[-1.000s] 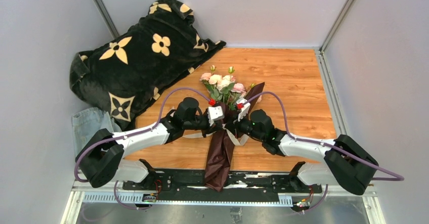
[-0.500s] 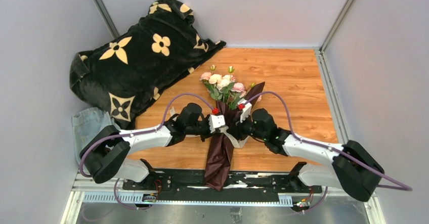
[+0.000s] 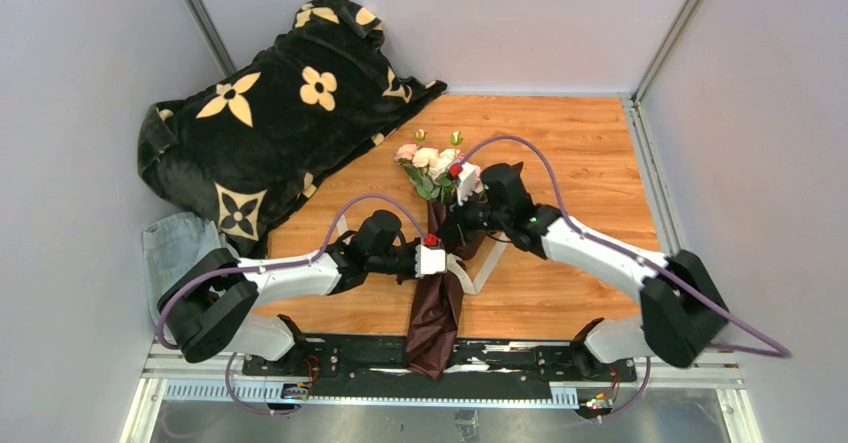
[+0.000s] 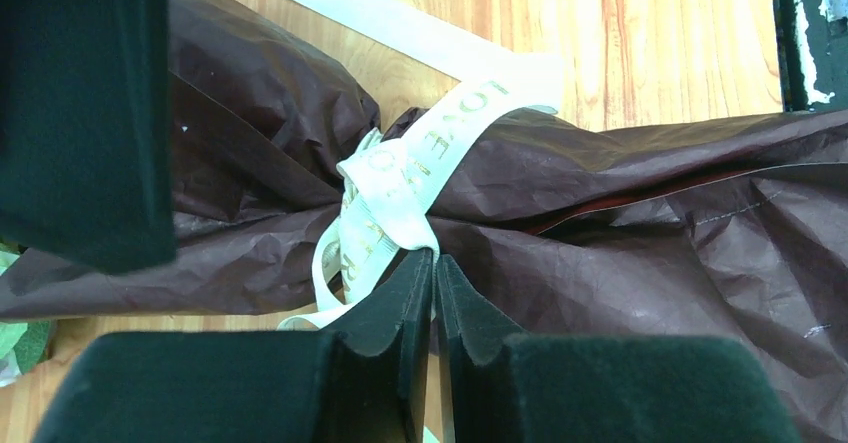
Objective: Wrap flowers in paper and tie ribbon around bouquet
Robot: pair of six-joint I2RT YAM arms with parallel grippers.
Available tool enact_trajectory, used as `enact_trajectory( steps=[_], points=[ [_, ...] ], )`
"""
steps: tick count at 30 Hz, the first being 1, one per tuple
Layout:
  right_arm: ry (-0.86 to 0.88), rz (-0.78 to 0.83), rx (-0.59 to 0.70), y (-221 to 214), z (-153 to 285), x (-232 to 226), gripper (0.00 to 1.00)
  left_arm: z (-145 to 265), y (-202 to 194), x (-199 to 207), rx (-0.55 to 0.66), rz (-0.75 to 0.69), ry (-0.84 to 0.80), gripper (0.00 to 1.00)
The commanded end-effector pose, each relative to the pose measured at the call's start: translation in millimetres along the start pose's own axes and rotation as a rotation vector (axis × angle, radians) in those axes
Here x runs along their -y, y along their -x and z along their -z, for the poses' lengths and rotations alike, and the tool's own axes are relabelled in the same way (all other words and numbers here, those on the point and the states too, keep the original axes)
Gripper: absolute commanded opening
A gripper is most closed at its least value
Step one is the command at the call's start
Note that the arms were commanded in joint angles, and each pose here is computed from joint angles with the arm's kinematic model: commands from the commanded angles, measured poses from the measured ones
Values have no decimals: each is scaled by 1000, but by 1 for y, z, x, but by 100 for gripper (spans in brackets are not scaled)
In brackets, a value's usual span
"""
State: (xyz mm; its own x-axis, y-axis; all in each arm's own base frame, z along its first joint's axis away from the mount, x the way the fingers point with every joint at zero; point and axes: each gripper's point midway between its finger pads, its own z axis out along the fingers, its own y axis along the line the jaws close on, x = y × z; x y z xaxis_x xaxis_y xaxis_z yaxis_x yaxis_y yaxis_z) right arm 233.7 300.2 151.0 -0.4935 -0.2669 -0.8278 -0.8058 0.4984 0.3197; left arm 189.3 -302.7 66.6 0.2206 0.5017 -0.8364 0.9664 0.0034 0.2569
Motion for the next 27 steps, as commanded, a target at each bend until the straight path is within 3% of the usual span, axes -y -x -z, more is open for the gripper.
enact_trajectory(
  steps=[1,9,15,23,27],
  points=[
    [91,-109,-190,-35,-13,-6,10,1,-1,6,6,-54,-12,15],
    [123,-81,-299,-58,-19,-11,9,1,-3,8,6,-71,-22,14],
    [63,-64,-343,-65,-26,-4,18,0,-2,8,8,-79,-26,15],
    [72,-51,-411,-78,-37,-8,19,0,0,6,11,-83,-22,15],
    [27,-44,-415,-82,-34,0,28,1,-2,7,8,-82,-20,15]
  ],
)
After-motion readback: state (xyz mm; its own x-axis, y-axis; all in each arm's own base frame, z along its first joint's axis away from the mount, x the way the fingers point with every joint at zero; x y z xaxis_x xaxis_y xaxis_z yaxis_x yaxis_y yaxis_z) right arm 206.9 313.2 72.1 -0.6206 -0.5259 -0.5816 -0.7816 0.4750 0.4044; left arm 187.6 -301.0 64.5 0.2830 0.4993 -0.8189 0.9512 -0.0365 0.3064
